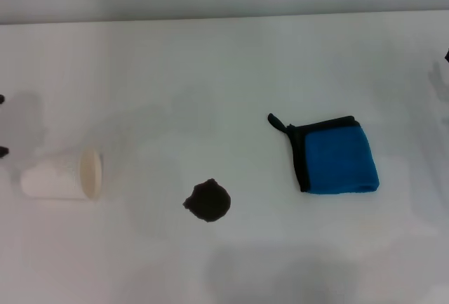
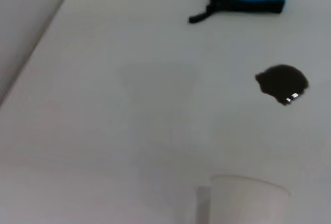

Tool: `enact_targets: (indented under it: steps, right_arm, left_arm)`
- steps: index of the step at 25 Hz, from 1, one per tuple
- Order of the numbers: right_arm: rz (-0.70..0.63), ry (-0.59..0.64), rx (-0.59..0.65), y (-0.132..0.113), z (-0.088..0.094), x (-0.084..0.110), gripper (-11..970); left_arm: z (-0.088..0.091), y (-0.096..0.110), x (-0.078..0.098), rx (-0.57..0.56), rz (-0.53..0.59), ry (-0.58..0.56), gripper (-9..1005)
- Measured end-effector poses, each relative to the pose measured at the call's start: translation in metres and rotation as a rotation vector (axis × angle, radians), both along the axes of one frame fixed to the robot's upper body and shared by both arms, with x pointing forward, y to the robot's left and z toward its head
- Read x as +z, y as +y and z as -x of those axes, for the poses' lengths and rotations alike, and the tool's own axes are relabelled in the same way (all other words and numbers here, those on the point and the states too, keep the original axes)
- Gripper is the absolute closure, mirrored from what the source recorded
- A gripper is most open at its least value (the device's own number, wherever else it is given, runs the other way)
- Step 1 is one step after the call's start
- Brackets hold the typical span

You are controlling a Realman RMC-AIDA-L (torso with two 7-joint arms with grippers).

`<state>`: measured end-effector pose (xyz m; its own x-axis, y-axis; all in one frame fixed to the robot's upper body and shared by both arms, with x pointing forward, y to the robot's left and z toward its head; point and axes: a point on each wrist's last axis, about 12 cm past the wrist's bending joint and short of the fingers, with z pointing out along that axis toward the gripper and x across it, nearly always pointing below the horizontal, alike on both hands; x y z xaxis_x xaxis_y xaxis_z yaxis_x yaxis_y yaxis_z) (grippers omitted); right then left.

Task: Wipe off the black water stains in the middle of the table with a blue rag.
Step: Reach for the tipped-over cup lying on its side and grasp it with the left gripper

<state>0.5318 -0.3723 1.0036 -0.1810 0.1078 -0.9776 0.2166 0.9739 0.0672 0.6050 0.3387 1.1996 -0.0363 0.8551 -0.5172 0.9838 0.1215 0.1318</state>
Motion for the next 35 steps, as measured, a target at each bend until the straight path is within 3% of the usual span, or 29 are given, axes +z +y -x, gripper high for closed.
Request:
enact_targets:
  steps: [9, 15, 35]
  right_arm:
    - [0.006, 0.0, -0.008, -0.004, 0.003, 0.0, 104]
    - [0.002, 0.014, -0.014, -0.005, 0.008, -0.004, 105]
    - [-0.013, 0.025, -0.007, 0.0, 0.012, -0.008, 105]
  left_arm:
    - [-0.013, -0.048, -0.026, -0.125, -0.149, 0.007, 122]
    - [-0.011, -0.07, -0.043, -0.195, -0.209, 0.038, 122]
    - [-0.005, -0.085, -0.077, -0.17, -0.198, 0.025, 123]
